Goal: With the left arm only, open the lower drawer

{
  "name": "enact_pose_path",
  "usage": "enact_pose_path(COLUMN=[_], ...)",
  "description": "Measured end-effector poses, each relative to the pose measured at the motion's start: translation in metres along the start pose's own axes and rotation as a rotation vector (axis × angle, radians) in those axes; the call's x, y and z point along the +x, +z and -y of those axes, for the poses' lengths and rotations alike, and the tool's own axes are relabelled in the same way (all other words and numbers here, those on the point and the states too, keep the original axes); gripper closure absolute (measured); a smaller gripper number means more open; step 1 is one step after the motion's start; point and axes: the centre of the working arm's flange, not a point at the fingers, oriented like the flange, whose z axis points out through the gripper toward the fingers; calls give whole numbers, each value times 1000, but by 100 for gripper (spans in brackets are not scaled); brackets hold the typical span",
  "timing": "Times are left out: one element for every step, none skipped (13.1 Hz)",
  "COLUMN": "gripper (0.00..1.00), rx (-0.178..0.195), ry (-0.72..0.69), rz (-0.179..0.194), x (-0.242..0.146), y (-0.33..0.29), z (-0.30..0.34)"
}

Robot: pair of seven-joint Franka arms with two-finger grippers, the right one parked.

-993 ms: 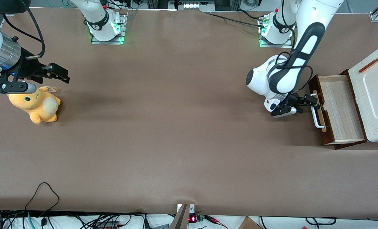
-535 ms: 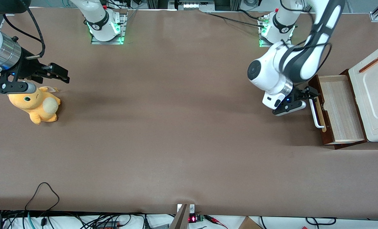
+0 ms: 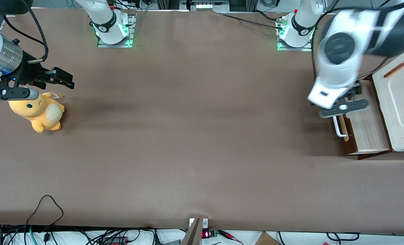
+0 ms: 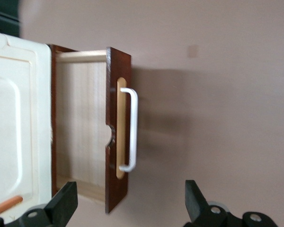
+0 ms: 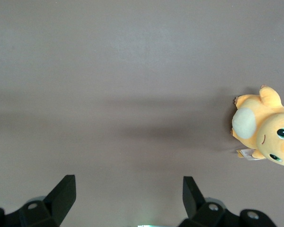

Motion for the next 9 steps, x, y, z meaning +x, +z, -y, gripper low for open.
enact_pose_path(gripper=[0,0,0,0,0,0,0,0,0], rx=[-69,-129,-186,-239,-278,-307,-323,-333,-337], ry=[7,16,27,43,60,72,79,81,82], rz=[17,25,27,21,12,3,-6,-15,-24], x=[5,8,10,11,10,8,4,0,-5], y=[-18,-33,-43,-51,-57,-62,-68,-74,-81], z=[24,46,65,82,94,103,108,110,111])
